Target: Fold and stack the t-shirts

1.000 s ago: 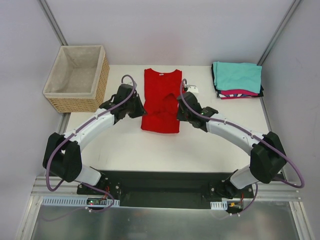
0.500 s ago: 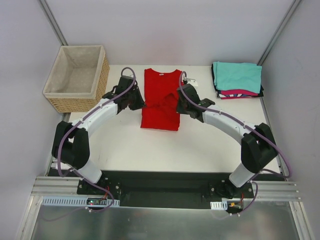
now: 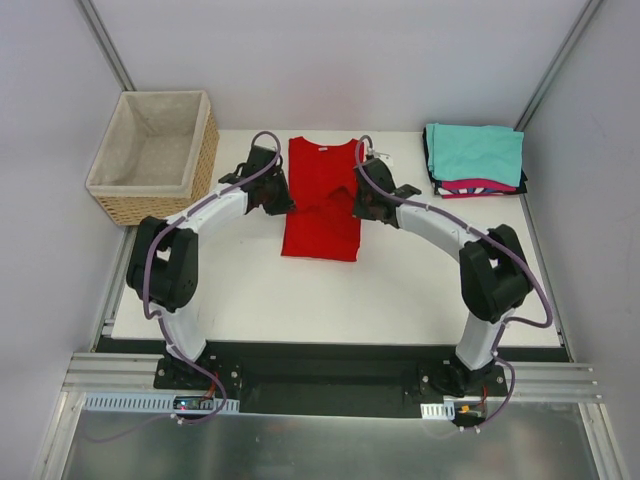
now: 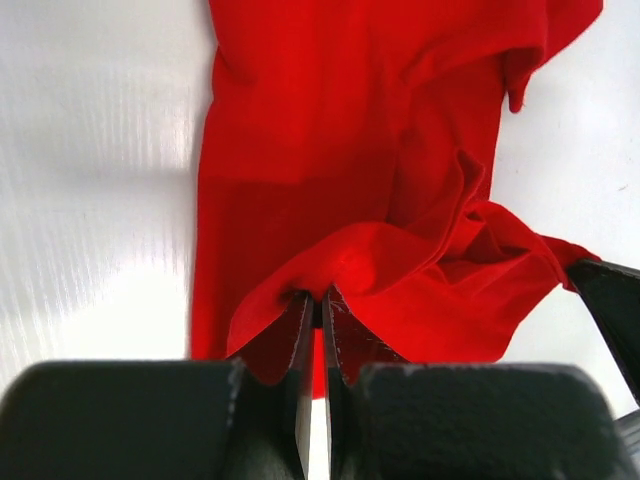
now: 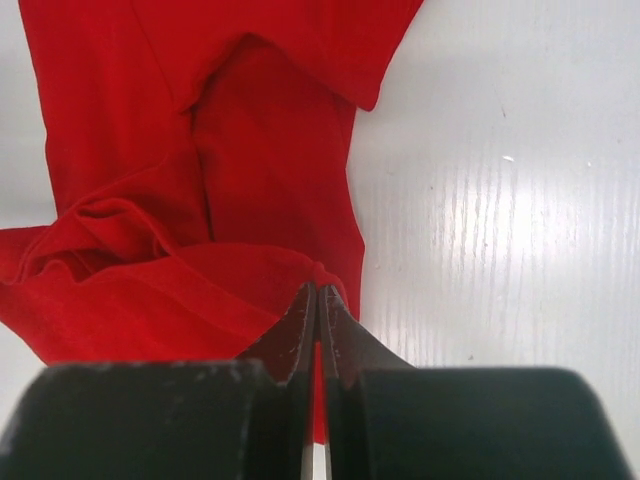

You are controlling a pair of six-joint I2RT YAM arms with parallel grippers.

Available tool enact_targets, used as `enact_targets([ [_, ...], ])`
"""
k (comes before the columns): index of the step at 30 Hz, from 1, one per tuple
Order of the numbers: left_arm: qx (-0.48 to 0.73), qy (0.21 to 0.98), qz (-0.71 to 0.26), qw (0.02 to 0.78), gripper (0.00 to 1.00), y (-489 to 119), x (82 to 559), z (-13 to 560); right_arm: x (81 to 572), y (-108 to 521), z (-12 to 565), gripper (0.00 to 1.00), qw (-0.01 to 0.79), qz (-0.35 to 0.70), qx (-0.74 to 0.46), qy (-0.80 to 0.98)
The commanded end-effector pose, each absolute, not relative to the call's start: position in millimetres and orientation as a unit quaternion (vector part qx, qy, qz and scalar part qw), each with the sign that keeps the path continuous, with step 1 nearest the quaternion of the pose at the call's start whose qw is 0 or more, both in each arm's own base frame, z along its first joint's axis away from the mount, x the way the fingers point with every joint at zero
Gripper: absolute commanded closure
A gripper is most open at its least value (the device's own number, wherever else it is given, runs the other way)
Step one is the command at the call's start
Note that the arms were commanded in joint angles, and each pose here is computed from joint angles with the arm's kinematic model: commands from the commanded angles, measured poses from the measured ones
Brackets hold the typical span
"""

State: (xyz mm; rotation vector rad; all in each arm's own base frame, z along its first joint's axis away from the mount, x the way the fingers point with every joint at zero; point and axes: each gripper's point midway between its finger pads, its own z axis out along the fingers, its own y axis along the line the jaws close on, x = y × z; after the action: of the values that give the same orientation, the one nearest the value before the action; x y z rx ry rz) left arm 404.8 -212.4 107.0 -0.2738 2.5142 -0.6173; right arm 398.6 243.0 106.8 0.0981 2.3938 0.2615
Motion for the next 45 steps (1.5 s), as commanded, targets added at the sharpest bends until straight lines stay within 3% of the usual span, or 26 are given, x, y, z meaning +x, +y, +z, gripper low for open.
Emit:
enact_targets([
  [1,-0.095,0.927,-0.237,0.275,0.98,-212,424,114,420,249,113,0.99,0.363,0.118,0.037,0.924],
  [13,-0.112,0.929,-0.236,0.263,0.97,-206,457,93,451,252,94,0.99,0.347,0.12,0.04,0.929],
  [17,-0.114,0.932,-0.228,0.257,0.59,-206,462,82,455,251,89,0.97,0.344,0.118,0.039,0.931],
  [19,-0.113,0.932,-0.229,0.257,0.5,-206,465,80,455,252,86,0.92,0.34,0.117,0.038,0.932],
  [21,-0.113,0.933,-0.228,0.255,0.38,-205,466,77,455,251,83,0.75,0.339,0.114,0.039,0.933],
  [22,-0.114,0.933,-0.227,0.255,0.26,-205,467,77,455,250,83,0.54,0.338,0.113,0.04,0.933],
  [23,-0.114,0.933,-0.23,0.254,0.01,-205,467,77,455,249,83,0.44,0.339,0.112,0.039,0.933],
  [25,-0.114,0.931,-0.232,0.258,0.01,-204,467,82,456,247,88,0.22,0.347,0.106,0.041,0.931],
  [26,-0.112,0.928,-0.235,0.267,0.01,-204,467,93,457,245,93,0.17,0.353,0.102,0.042,0.929],
  [31,-0.111,0.911,-0.258,0.303,0.01,-202,453,145,449,238,159,0.06,0.415,0.093,0.026,0.905],
  [35,-0.102,0.897,-0.288,0.32,0.01,-205,419,182,417,253,199,0.05,0.43,0.121,0.005,0.895],
  [45,-0.097,0.916,-0.305,0.24,0.02,-212,336,134,351,276,148,0.07,0.377,0.137,-0.001,0.916],
])
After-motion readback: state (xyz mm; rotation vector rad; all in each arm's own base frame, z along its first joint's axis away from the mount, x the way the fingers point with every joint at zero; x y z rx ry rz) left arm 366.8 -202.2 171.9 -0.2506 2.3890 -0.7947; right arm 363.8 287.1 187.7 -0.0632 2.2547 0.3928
